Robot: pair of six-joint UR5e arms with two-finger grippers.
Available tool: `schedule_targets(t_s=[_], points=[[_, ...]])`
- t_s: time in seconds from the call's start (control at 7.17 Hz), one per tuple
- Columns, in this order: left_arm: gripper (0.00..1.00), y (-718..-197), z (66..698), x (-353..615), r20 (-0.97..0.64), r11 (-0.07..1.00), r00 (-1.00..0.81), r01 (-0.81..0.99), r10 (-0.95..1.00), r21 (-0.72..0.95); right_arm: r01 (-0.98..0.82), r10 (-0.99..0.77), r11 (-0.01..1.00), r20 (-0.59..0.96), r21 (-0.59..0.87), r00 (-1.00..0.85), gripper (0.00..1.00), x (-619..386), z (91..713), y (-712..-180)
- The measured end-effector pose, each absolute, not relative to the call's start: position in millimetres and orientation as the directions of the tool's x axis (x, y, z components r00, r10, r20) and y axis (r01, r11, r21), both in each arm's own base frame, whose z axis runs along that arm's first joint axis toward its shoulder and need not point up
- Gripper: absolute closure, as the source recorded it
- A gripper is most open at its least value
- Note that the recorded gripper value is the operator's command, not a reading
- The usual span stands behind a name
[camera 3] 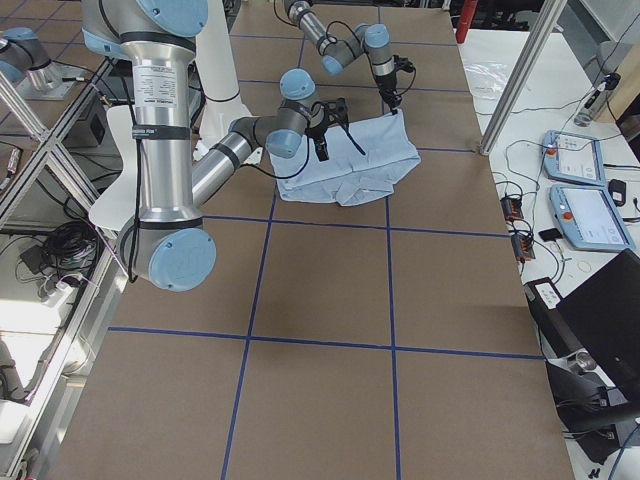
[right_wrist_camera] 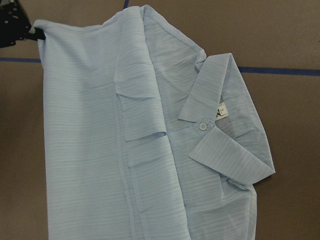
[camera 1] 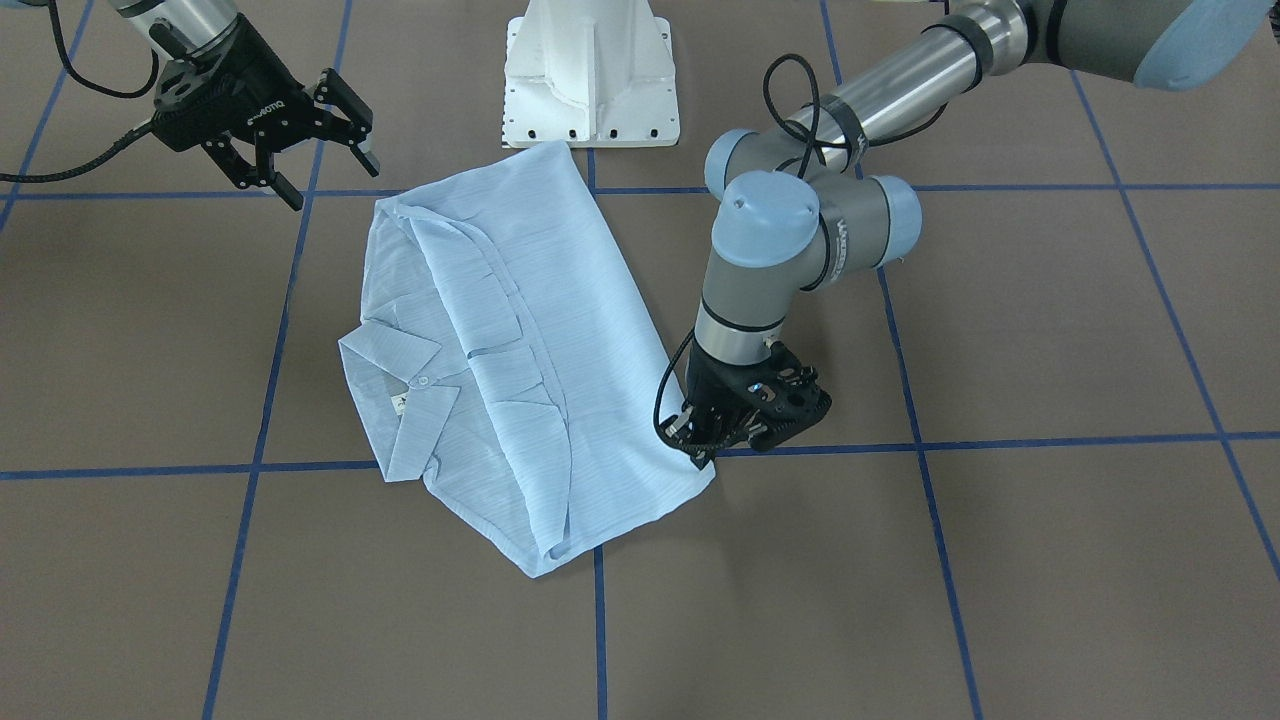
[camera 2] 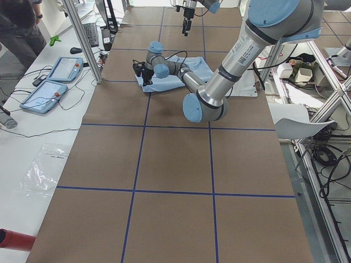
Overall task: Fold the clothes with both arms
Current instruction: 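Pull the shirt corner away from the robot with the left gripper while right holds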
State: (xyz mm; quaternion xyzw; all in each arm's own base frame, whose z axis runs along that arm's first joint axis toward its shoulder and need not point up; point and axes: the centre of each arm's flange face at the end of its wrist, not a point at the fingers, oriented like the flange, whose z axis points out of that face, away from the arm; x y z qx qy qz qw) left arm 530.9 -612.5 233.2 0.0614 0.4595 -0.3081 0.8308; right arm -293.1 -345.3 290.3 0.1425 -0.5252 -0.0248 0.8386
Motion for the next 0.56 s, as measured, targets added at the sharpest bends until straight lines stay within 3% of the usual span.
schedule_targets(t_s=[0.42, 0.56], points=[[1.00, -673, 265, 526, -0.848, 0.802, 0.375, 0.591, -0.376, -0.094, -0.106, -0.188, 0.959, 0.872, 0.262, 0.451, 0.00, -295, 293, -347], [0.01, -681, 272, 525, -0.860, 0.795, 0.367, 0.603, -0.356, -0.072, -0.104, -0.189, 0.959, 0.872, 0.262, 0.451, 0.00, -296, 293, -346]])
